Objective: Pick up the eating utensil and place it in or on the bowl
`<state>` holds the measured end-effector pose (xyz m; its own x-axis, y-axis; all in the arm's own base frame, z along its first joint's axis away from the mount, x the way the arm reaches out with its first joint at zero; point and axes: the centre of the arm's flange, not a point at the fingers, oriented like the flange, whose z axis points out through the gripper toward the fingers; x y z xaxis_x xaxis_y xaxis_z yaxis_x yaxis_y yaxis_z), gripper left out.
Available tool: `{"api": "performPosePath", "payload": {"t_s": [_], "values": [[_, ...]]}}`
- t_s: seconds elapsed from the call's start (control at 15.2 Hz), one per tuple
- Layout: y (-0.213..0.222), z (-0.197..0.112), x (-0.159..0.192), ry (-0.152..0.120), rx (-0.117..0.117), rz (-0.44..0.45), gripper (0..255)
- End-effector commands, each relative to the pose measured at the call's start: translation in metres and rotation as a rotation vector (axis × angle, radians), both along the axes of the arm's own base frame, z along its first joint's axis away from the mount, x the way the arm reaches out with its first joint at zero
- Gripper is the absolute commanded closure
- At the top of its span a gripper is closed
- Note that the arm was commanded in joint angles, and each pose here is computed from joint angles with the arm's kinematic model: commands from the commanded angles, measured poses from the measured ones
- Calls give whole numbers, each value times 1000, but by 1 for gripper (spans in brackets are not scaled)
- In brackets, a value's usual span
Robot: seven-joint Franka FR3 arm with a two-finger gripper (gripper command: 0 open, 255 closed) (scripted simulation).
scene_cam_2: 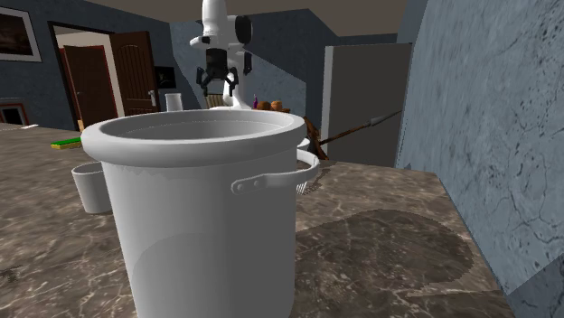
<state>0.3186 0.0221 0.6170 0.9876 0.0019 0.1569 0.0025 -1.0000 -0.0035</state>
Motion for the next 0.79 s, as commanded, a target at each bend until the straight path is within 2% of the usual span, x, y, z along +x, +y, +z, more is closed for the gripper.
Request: {"api": "performPosePath", "payload": {"t_s": [0.0,0.73], "values": [[0,0,0,0,0,0,0],[113,-47,91,97,19,-109,0]]}}
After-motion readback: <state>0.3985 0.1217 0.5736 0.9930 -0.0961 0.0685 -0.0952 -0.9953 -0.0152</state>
